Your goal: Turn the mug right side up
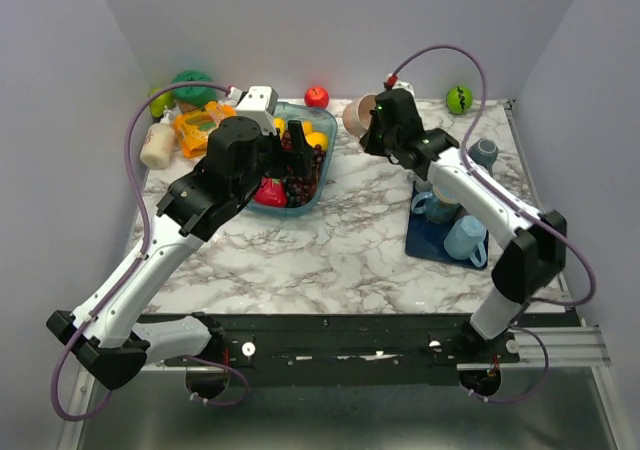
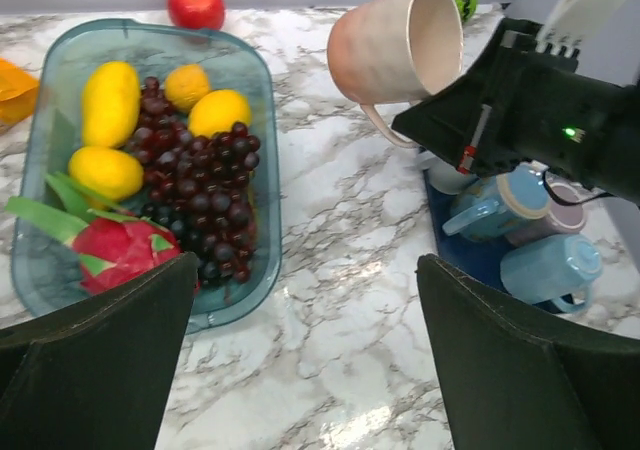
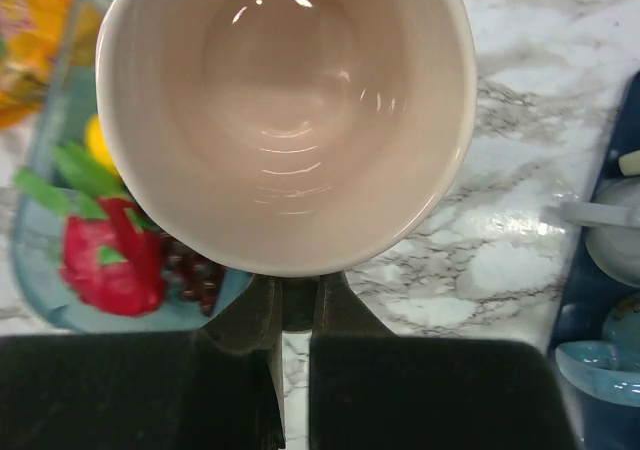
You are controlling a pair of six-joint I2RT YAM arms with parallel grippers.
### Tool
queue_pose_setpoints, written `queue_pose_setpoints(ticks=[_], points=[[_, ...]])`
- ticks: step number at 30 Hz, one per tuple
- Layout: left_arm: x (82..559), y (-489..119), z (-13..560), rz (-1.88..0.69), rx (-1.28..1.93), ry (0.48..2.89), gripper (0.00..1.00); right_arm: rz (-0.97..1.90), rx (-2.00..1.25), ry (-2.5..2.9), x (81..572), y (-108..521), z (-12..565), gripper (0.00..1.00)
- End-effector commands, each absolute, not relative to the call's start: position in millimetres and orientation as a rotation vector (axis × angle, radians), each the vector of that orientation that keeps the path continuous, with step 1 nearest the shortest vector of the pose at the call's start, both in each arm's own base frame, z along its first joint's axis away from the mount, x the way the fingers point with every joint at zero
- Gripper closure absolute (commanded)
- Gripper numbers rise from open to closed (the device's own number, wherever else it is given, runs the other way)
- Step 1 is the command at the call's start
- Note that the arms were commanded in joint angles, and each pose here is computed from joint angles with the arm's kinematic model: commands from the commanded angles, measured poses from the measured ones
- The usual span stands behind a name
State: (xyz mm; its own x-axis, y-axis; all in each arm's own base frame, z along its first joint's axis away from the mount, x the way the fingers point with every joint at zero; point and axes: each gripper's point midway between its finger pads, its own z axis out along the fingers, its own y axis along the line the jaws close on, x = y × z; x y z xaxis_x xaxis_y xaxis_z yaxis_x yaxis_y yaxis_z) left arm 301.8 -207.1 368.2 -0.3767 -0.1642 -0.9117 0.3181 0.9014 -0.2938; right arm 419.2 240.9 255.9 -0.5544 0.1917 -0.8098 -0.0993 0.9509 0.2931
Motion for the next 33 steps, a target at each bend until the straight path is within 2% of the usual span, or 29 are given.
queue_pose_setpoints(ticks=[1, 3, 16, 28, 31, 32, 33], points=[[295, -170, 364, -0.351, 0.078, 1.889, 0.01, 0.184, 0.096, 2.111, 448, 238, 252, 0.99], [294, -167, 362, -0.331, 0.086, 1.895, 0.01, 0.121, 0.076, 2.174, 457, 243, 222, 0.99], [300, -174, 353, -0.302, 0.184, 1.906, 0.01, -0.07, 0.014, 2.357, 490, 261, 131, 0.99], [295, -177, 340, -0.325, 0.213, 1.929, 0.01, -0.081, -0.012, 2.471, 484, 268, 91, 0.99], [295, -177, 340, -0.33, 0.215, 1.928, 0.01, -0.075, -0.018, 2.487, 483, 270, 88, 0.81], [294, -177, 341, -0.333, 0.215, 1.925, 0.01, -0.068, -0.018, 2.49, 482, 271, 87, 0.65], [294, -178, 341, -0.336, 0.217, 1.926, 0.01, -0.061, -0.02, 2.493, 481, 272, 88, 0.58]])
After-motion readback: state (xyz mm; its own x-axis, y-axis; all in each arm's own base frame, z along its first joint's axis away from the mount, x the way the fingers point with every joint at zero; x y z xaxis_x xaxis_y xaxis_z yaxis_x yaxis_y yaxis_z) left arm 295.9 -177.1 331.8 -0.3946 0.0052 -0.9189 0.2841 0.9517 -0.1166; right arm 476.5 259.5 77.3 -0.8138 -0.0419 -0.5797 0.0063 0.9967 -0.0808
